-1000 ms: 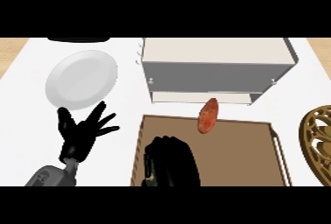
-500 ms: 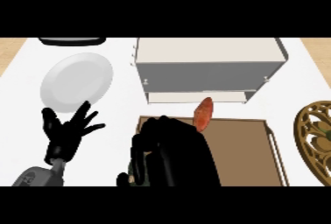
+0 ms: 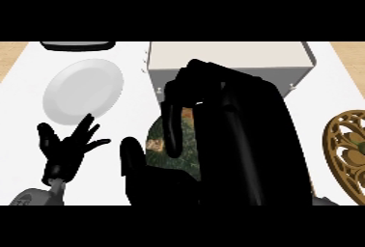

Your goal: Pick the squash from the tray and place it in the tiered shelf

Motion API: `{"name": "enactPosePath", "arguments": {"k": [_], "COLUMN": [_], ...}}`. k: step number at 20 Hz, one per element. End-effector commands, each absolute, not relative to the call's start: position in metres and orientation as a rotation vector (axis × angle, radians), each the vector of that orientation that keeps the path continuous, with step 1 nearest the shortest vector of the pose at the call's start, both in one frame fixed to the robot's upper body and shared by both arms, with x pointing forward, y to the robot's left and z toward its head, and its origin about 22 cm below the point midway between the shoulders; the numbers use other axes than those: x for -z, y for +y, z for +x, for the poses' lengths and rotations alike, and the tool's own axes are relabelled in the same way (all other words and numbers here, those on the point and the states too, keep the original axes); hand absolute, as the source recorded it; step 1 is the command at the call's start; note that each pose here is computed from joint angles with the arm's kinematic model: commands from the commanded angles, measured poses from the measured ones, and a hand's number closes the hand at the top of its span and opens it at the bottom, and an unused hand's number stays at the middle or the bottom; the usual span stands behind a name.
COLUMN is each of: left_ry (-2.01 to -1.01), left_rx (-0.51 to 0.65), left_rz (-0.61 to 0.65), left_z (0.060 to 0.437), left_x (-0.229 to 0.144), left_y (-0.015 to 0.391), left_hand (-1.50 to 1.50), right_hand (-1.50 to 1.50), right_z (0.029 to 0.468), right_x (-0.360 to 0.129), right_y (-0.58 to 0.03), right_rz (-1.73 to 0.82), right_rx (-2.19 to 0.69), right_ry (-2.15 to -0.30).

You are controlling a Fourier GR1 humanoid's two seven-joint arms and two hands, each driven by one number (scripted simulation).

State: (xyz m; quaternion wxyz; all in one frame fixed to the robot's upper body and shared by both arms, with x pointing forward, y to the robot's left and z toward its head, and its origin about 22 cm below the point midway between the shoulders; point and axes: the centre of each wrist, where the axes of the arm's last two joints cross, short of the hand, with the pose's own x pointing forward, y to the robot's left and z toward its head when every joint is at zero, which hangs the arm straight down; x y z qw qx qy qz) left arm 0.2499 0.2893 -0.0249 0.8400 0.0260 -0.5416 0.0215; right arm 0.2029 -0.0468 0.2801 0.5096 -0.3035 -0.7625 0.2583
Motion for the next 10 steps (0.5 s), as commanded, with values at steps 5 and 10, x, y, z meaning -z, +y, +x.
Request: {"name": "enactPosePath", "arguments": {"k": [5,10], "left_ry": [-1.11,-1.108], "left_rx": [-0.046,-0.04], "left_rz": [0.097,0.097], "left_z": [0.246,0.245], "left_x": [0.021,0.023], "left_y": [0.298,0.299], "left_hand": [0.0,0.0], "right_hand": [1.5,1.5], "right_z": [0.243,0.272], "right_x": [-0.351,-0.381], "right_y": [-0.062,-0.079], "right_rz": [-0.844,-0.869], "right_rx": [-0.482,-0.492], "right_ry": [-1.652,-1.632]}}
